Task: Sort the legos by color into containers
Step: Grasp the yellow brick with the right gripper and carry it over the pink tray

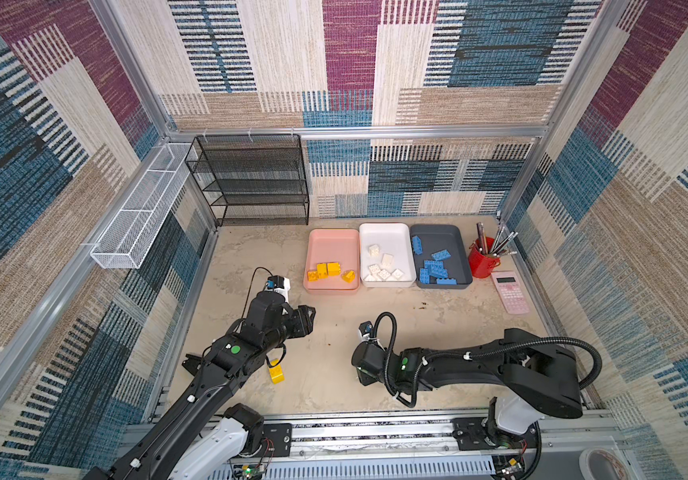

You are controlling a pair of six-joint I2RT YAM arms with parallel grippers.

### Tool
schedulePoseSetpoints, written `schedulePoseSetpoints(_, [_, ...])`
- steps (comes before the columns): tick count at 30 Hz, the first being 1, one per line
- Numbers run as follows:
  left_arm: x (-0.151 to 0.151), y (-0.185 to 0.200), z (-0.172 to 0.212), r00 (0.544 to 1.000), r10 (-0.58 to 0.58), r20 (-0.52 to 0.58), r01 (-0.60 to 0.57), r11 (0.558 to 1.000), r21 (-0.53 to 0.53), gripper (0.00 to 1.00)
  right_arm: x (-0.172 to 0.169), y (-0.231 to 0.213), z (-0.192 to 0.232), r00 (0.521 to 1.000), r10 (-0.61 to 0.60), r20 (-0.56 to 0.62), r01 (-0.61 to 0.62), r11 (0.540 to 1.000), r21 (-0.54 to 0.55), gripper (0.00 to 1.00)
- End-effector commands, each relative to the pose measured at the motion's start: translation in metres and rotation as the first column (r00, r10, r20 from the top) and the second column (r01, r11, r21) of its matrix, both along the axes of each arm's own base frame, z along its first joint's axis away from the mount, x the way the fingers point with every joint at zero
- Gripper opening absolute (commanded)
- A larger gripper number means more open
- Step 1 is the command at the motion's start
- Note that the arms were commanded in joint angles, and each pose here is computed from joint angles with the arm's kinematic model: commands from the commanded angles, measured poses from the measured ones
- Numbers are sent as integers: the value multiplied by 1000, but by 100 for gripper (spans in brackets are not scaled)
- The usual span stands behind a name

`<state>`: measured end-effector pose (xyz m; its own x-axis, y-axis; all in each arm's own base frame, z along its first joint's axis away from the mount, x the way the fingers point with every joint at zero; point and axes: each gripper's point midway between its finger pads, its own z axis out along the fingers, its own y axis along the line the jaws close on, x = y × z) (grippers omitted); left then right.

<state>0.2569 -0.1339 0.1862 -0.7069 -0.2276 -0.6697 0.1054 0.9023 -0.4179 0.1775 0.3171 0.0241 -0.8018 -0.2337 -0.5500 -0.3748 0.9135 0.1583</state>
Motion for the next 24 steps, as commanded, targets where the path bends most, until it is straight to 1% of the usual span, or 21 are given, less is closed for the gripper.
schedulePoseSetpoints(1, [2, 1, -2, 1000, 1, 5, -1, 1000, 11, 64, -7, -9, -4, 1000, 15, -15, -16, 999, -38, 62])
schedulePoseSetpoints(4, [2, 0, -3, 1000, 1, 3, -1, 1000, 11, 63, -10, -11, -6, 999, 33, -15, -34, 998, -50, 62])
schedulePoseSetpoints(7, [1, 2, -3, 1000, 3, 2, -3, 1000, 15, 63, -12, -11, -8, 999, 40, -19, -41, 998, -53, 54])
schedulePoseSetpoints(12, [-2, 2, -5, 1000, 6, -8, -6, 1000, 10, 64, -11, -10, -4, 999, 39, -12, -40, 998, -39, 35])
schedulePoseSetpoints(16, [-7, 5, -7, 1000, 12, -16, -12, 1000, 8, 63, -9, -7, 6, 999, 36, 4, -36, 999, -9, 28])
schedulePoseSetpoints(19, [-11, 7, -5, 1000, 12, -13, -12, 1000, -1, 63, -5, -1, 19, 999, 40, 22, -41, 999, 16, 24])
schedulePoseSetpoints(24, [-21, 11, -3, 1000, 15, -16, -15, 1000, -9, 63, 13, 15, 52, 997, 58, 51, -63, 993, 100, 21])
